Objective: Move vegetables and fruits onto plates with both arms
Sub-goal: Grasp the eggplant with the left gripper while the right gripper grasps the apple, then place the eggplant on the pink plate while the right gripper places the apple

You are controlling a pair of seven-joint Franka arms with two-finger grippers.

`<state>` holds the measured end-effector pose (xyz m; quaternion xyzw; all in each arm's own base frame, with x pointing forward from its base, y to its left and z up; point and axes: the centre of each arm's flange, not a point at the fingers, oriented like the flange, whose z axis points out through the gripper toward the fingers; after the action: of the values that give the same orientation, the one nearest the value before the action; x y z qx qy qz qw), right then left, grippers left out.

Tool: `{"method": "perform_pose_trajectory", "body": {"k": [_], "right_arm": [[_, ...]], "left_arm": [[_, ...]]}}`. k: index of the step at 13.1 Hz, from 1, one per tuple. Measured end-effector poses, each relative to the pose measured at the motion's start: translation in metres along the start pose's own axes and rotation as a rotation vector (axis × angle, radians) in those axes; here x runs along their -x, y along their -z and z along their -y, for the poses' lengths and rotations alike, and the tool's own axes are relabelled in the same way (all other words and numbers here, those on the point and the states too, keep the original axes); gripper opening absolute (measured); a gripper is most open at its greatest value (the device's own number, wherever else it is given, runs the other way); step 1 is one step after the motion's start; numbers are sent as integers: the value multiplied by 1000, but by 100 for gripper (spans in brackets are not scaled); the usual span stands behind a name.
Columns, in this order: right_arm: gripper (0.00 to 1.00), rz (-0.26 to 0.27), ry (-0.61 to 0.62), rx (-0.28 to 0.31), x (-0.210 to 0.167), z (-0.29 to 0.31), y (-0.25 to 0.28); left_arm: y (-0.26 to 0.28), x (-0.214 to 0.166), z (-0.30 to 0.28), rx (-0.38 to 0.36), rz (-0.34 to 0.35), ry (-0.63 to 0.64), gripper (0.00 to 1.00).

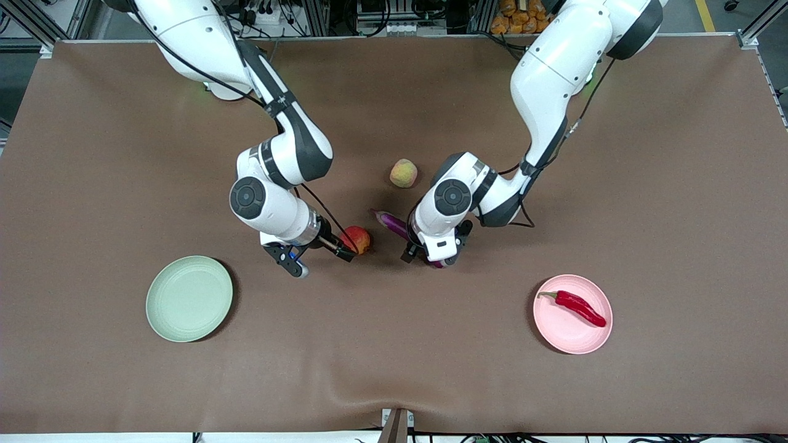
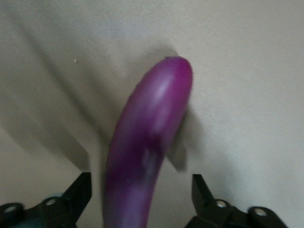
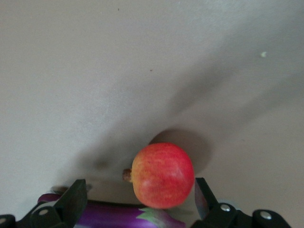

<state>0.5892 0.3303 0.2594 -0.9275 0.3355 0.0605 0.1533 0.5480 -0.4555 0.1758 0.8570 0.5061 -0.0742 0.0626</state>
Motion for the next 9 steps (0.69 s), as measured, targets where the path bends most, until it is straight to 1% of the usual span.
{"method": "perform_pose_trajectory", "body": {"k": [1, 2, 3, 4, 5, 6, 7, 9], "right_arm": [[100, -8, -1, -12, 0, -8, -9], [100, -10, 2, -5, 3, -15, -20], [100, -7, 6, 8, 9, -19, -31], [100, -6, 12, 13, 16, -19, -42], [100, -9, 7, 0, 22, -18, -51], [100, -9, -9, -16, 27, -18, -62], [100, -8, -19, -23, 32, -19, -73], [100, -10, -16, -23, 42, -19, -86]], "left_arm": [[-6, -2, 1, -6, 0, 0, 87], [-10, -3, 2, -8, 1, 1, 81], [-6, -3, 0, 1, 2, -2, 70], [-3, -4, -2, 7, 2, -3, 55], [1, -8, -5, 16, 1, 1, 43], [9, -20, -10, 33, -7, 8, 39], [23, -39, -17, 56, -18, 19, 39], [59, -96, -28, 86, -55, 5, 39]]}}
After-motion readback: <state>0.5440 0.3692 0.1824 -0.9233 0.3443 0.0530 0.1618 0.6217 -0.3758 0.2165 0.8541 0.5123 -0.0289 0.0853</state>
